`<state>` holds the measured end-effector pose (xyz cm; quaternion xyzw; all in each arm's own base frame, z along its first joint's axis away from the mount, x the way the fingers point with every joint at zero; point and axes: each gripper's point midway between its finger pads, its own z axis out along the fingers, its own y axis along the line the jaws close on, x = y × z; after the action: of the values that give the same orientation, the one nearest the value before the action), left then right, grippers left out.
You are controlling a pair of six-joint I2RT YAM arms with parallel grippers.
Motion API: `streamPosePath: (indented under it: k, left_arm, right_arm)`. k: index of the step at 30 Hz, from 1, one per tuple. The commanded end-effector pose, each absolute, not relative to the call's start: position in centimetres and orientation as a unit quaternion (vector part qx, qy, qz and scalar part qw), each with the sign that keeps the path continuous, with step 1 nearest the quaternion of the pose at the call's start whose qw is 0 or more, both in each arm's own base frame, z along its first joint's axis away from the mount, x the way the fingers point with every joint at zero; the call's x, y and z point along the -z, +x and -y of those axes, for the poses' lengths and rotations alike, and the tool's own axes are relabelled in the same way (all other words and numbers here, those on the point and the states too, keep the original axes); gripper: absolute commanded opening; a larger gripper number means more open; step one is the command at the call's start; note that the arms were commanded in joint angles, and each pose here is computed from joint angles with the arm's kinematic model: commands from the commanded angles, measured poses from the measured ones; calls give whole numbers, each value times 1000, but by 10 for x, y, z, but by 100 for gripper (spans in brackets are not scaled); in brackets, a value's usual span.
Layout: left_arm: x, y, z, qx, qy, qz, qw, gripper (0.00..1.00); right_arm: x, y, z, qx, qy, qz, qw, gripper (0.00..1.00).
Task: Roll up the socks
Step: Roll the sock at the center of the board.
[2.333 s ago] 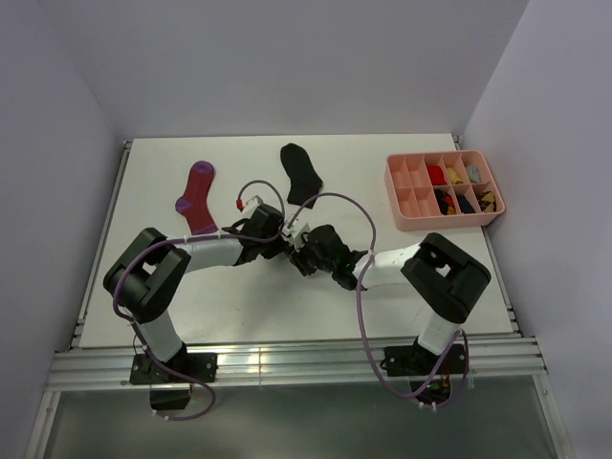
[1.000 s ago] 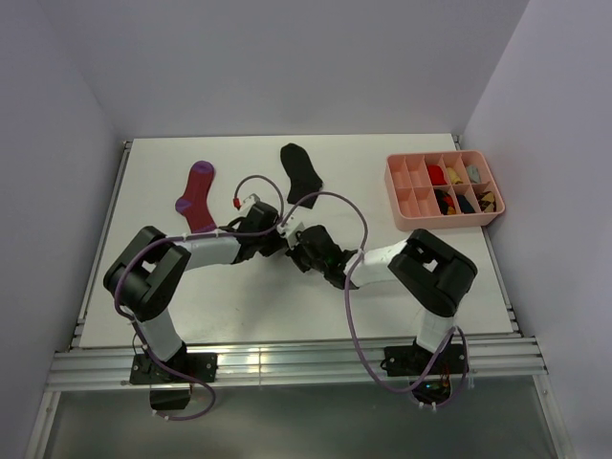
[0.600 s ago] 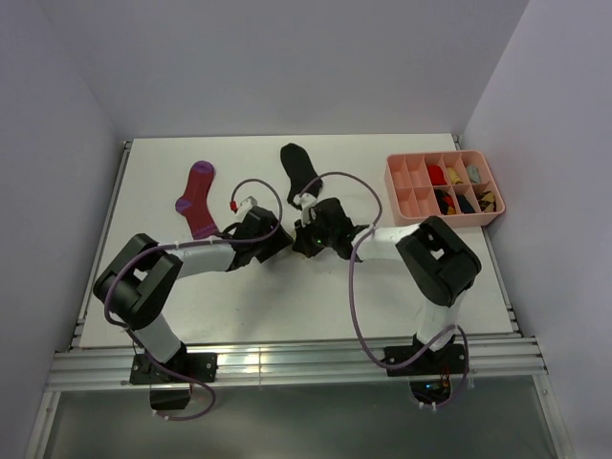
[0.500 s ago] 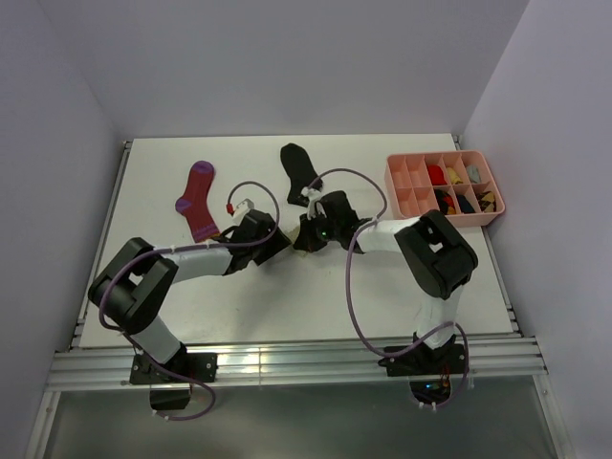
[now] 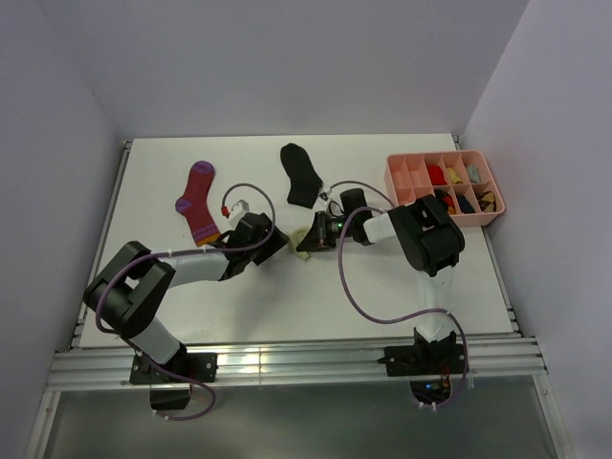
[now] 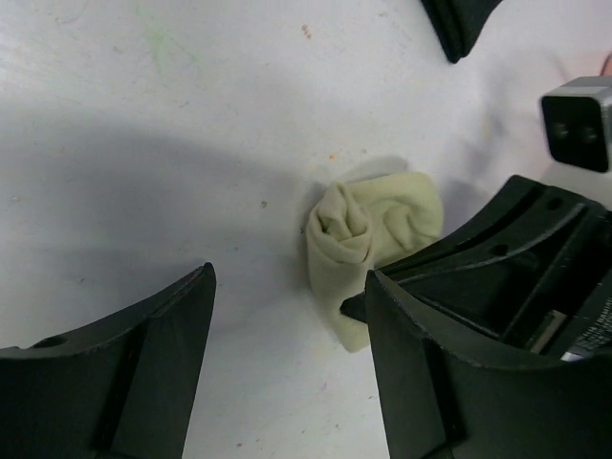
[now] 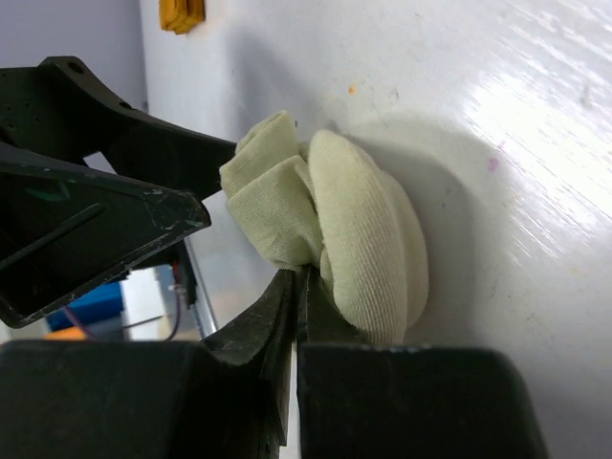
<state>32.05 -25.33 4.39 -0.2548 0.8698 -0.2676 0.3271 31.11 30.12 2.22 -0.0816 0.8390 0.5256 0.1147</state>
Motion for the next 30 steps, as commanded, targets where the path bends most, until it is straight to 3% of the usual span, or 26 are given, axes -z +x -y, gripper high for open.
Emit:
streamPosePath:
  k: [1,11,22,24,26,27,30]
  left_arm:
    - [-55,336,263,294,-263,-850,349,69]
    - [-37,345,274,287,-257,-859,338,58]
    - [-15,338,281,282,-244,-875,308,10]
    - [-16,337,282,277,-240,-879,305,0]
    - [-17,337,283,273,-233,-882,306,0]
    - [-22,339,283,274,-230,-881,310,0]
    - [-28,339,280,264,-224,-883,316,0]
  right_arm:
    - [-12,306,-299,-531,-44,-844,69,0]
    - [-11,315,-296,-523,-37,-849,74,0]
    - [-9,319,-293,-505,-55,-855,99,0]
    - [-17,325,-290,-489,-80,-857,138,8]
    - [-21,324,-289,-473,-98,-861,160,16]
    - [-31,324,-290,-469,-112,-858,178,26]
    - [-40,325,-285,-443,-137,-856,227,41]
